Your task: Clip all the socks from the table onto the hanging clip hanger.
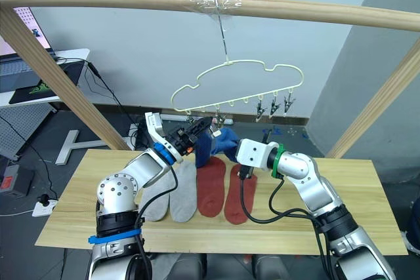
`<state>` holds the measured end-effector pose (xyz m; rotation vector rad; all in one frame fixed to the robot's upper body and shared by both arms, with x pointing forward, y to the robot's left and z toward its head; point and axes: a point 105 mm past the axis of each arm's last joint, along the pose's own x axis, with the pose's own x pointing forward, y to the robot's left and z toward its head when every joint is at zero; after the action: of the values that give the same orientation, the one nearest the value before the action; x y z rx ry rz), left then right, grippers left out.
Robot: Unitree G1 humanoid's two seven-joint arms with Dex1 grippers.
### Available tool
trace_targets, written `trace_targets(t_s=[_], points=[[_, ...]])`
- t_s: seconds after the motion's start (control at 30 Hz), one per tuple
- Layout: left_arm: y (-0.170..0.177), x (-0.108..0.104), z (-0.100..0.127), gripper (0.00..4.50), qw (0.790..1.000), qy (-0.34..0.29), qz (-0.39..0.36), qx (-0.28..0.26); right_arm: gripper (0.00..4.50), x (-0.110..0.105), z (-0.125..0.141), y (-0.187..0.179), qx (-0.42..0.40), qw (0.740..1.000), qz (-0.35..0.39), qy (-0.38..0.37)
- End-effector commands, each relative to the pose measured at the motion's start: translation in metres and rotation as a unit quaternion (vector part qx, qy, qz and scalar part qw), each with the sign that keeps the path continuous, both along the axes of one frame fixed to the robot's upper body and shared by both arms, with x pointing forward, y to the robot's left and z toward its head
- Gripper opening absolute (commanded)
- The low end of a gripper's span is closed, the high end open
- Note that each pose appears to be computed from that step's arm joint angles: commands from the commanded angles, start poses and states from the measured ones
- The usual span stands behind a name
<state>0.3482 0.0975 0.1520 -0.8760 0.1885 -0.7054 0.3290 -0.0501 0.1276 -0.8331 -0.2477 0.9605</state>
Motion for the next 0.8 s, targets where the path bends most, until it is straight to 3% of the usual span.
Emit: trace_targets(t_s=[0.03, 0.13, 0.57, 0.7, 0.8], points=[[0.0, -0.002, 0.001, 0.09, 1.0, -0.005, 0.003, 0.005, 0.03, -0.001, 0.013, 0.005, 0.009, 1.0, 0.01, -0.024], [-0.002, -0.002, 0.006, 0.09, 1.0, -0.017, -0.001, -0.002, 0.03, -0.001, 0.012, 0.005, 0.007, 1.0, 0.012, -0.02], [0.007, -0.004, 0.014, 4.31, 0.999, -0.035, 0.005, -0.002, 0.0, -0.002, 0.012, 0.011, 0.03, 0.999, 0.013, 0.004], [0.02, -0.019, 0.025, 4.31, 0.998, -0.055, 0.003, -0.003, 0.0, -0.003, 0.012, 0.018, 0.078, 0.995, 0.01, 0.057], [0.031, -0.035, 0.019, 4.35, 0.997, -0.057, -0.006, 0.048, 0.81, -0.008, 0.012, 0.03, 0.115, 0.987, 0.025, 0.111]])
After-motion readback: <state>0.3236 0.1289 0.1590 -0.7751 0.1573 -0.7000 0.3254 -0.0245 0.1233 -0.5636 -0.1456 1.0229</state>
